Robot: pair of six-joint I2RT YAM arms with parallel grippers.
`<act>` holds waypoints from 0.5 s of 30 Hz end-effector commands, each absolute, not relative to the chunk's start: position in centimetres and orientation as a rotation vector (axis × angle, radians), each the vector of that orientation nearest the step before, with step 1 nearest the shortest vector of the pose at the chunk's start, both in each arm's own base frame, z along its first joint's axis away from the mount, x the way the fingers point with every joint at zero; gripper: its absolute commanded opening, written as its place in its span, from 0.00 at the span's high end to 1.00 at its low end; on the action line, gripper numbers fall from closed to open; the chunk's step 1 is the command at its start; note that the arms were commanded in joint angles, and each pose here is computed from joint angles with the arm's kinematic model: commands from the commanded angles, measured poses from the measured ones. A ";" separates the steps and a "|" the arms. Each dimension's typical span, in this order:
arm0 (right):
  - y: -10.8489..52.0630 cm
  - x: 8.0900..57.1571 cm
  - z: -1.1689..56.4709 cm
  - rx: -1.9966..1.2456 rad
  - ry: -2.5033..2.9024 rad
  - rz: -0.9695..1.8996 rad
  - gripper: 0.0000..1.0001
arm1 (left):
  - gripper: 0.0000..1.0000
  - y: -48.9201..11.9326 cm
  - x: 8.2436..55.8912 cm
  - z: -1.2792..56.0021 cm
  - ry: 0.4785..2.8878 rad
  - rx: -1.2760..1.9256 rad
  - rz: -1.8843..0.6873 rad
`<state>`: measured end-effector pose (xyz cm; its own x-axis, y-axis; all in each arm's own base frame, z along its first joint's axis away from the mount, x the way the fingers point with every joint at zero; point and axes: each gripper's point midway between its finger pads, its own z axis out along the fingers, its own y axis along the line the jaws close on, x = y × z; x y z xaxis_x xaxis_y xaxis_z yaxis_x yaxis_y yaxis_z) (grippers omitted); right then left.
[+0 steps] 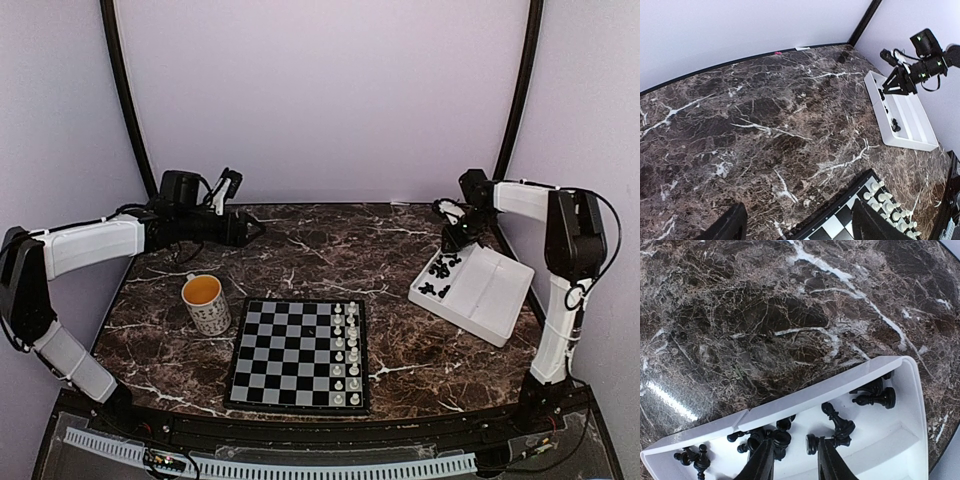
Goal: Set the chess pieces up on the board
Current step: Pick up the rook from the storage box.
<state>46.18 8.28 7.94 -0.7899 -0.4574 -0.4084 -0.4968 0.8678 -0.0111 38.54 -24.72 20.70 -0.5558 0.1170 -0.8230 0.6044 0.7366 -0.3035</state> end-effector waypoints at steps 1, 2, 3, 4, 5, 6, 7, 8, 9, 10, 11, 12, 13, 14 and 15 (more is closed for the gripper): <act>8.6 46.7 6.8 -0.733 2.650 0.175 0.69 | 0.26 -23.9 38.9 22.6 2.024 0.503 -0.821; 8.6 46.7 6.5 -0.735 2.653 0.181 0.69 | 0.26 -23.7 39.0 22.6 2.020 0.504 -0.801; 8.7 46.8 6.4 -0.735 2.653 0.184 0.69 | 0.26 -23.6 39.0 22.6 2.021 0.505 -0.795; 8.7 47.0 6.3 -0.732 2.652 0.183 0.69 | 0.26 -23.5 39.1 22.6 2.020 0.506 -0.786; 8.7 47.1 6.2 -0.733 2.653 0.184 0.69 | 0.26 -23.5 39.1 22.5 2.022 0.506 -0.784; 8.8 47.3 6.1 -0.732 2.654 0.187 0.69 | 0.26 -23.5 39.1 22.4 2.025 0.508 -0.784; 8.9 47.5 6.0 -0.735 2.655 0.195 0.69 | 0.26 -23.5 39.1 22.3 2.027 0.509 -0.784; 9.0 47.6 6.0 -0.739 2.655 0.204 0.69 | 0.26 -23.5 39.2 22.3 2.029 0.510 -0.785; 9.1 47.7 5.9 -0.742 2.654 0.208 0.70 | 0.26 -23.5 39.2 22.2 2.031 0.510 -0.786; 9.1 47.9 5.8 -0.742 2.655 0.209 0.70 | 0.26 -23.6 39.2 22.2 2.032 0.511 -0.788; 9.1 47.9 5.7 -0.743 2.656 0.212 0.71 | 0.26 -23.6 39.1 22.1 2.034 0.511 -0.791; 9.1 48.0 5.6 -0.746 2.657 0.210 0.71 | 0.26 -23.6 39.1 22.2 2.032 0.512 -0.793; 9.2 48.1 5.5 -0.746 2.658 0.210 0.72 | 0.26 -23.7 39.1 22.2 2.031 0.512 -0.798; 9.1 48.1 5.3 -0.745 2.662 0.208 0.73 | 0.26 -23.7 39.1 22.2 2.032 0.511 -0.800; 9.1 48.2 5.2 -0.745 2.664 0.206 0.74 | 0.26 -23.7 39.1 22.2 2.033 0.512 -0.804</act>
